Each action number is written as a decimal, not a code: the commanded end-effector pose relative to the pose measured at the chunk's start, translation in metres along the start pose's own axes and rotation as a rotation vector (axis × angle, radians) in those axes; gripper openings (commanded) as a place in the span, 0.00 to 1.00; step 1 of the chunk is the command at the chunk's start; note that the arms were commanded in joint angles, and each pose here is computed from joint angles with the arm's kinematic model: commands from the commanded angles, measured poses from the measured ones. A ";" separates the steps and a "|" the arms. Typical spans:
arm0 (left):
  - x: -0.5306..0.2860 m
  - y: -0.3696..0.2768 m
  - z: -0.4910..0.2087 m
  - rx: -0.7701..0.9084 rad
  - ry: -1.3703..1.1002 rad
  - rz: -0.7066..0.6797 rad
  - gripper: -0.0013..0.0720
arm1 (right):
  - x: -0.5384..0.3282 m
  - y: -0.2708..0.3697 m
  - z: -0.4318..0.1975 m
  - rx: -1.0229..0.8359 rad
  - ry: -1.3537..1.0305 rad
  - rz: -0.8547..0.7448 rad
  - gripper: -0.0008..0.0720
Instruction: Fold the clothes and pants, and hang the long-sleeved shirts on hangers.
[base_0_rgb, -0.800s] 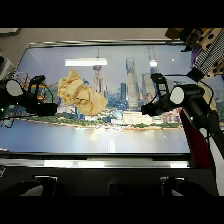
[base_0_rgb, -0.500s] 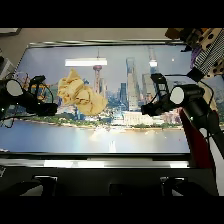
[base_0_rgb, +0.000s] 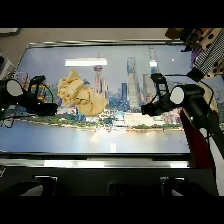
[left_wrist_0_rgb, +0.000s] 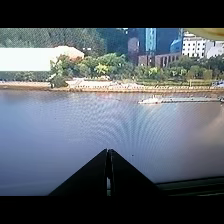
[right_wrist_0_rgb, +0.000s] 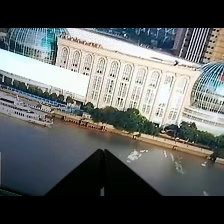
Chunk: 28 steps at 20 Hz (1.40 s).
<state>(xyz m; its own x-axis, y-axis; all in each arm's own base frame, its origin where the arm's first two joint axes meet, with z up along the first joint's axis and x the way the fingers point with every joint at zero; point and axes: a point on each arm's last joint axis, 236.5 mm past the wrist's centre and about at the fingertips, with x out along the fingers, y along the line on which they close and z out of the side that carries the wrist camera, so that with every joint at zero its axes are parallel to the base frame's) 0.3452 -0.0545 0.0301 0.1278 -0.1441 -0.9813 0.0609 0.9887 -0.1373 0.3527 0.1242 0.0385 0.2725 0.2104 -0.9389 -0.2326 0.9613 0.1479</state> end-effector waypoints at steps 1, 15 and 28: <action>0.000 0.000 0.000 0.000 0.001 0.001 0.04 | 0.000 0.000 0.000 -0.001 0.001 0.000 0.06; 0.021 -0.011 0.154 -0.248 -0.390 -0.091 0.90 | 0.000 0.001 0.001 -0.001 -0.004 0.001 0.06; 0.105 -0.050 0.170 -0.132 -0.154 -0.189 0.03 | 0.000 0.004 0.004 0.026 -0.014 0.014 0.06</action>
<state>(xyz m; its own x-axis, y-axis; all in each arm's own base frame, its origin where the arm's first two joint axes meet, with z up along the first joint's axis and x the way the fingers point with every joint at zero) 0.5384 -0.1028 -0.0613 0.3380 -0.2377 -0.9106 -0.1226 0.9482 -0.2930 0.3571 0.1255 0.0401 0.2912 0.2159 -0.9320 -0.2290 0.9616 0.1512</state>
